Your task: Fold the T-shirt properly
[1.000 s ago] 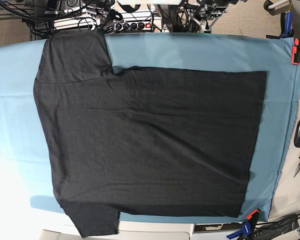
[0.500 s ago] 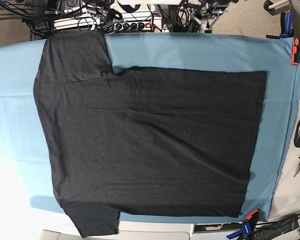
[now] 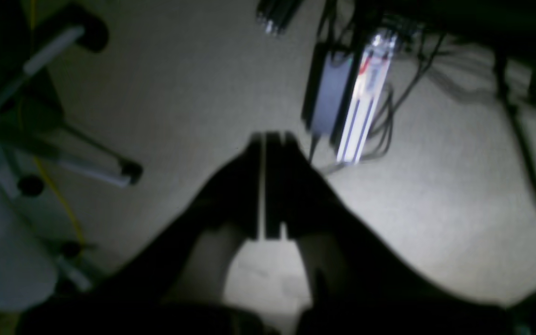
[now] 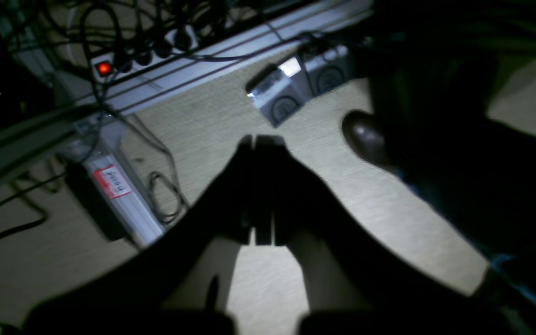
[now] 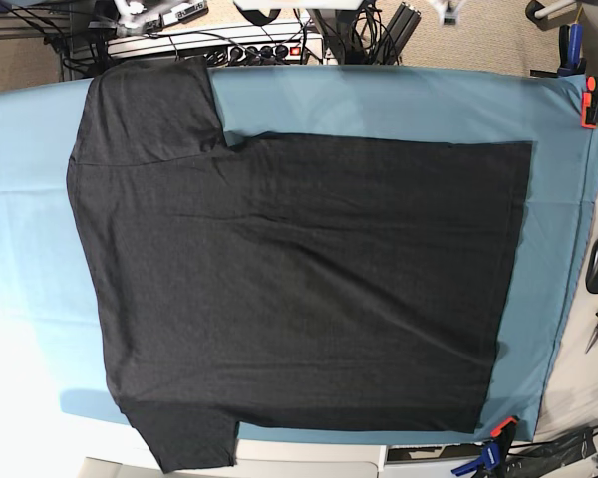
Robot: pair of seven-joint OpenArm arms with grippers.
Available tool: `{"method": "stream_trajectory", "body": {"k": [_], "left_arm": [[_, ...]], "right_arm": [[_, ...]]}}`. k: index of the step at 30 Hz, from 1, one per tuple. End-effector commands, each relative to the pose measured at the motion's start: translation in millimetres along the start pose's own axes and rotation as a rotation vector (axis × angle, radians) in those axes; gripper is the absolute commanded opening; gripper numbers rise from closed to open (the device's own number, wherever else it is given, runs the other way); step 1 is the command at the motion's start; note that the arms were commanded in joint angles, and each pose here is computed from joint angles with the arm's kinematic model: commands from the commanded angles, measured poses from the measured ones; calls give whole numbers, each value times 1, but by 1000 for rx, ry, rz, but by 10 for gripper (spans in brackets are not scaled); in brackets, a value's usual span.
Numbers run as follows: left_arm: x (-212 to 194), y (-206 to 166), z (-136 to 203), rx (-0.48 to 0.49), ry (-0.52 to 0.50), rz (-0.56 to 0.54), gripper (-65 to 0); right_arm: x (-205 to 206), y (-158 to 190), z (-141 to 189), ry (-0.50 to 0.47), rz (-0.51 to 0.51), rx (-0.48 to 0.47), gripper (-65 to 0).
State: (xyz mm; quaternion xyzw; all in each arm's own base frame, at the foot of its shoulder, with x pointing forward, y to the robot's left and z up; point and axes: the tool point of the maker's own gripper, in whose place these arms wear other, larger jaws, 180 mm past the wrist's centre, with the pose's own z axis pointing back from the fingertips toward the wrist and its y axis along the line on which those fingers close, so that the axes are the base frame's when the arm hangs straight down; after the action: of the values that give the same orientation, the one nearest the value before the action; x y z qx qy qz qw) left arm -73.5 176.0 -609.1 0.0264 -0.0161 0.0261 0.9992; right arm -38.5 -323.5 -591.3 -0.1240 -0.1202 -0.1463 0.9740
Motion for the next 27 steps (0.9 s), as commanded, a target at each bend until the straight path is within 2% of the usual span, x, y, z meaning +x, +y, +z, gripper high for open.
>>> {"method": "stream_trajectory", "body": {"k": [1, 6, 8, 13, 18, 20, 25, 27], "left_arm": [[-9, 9, 11, 6, 4, -5, -650], [-8, 32, 72, -7, -98, 9, -650], [0, 35, 99, -58, -148, 3, -650], [27, 27, 161, -252, -201, -32, -650], [63, 13, 216, -494, -256, -26, -650], [80, 15, 235, -549, -304, -34, -650], [125, 38, 276, -551, -523, -108, -650], [139, 46, 286, -523, -582, -126, -650]], "right_arm": [[0, -16, 9, -11, 14, 2, -650], [11, -35, 56, -95, 139, 70, -650], [19, -36, 76, -137, 161, 93, -650], [59, -35, 128, -261, 86, 166, -650], [115, -32, 183, -346, 6, 337, -650], [144, -35, 210, -409, -13, 399, -650], [203, -47, 281, -596, -85, 547, -650], [211, -43, 300, -624, -88, 622, -650]]}}
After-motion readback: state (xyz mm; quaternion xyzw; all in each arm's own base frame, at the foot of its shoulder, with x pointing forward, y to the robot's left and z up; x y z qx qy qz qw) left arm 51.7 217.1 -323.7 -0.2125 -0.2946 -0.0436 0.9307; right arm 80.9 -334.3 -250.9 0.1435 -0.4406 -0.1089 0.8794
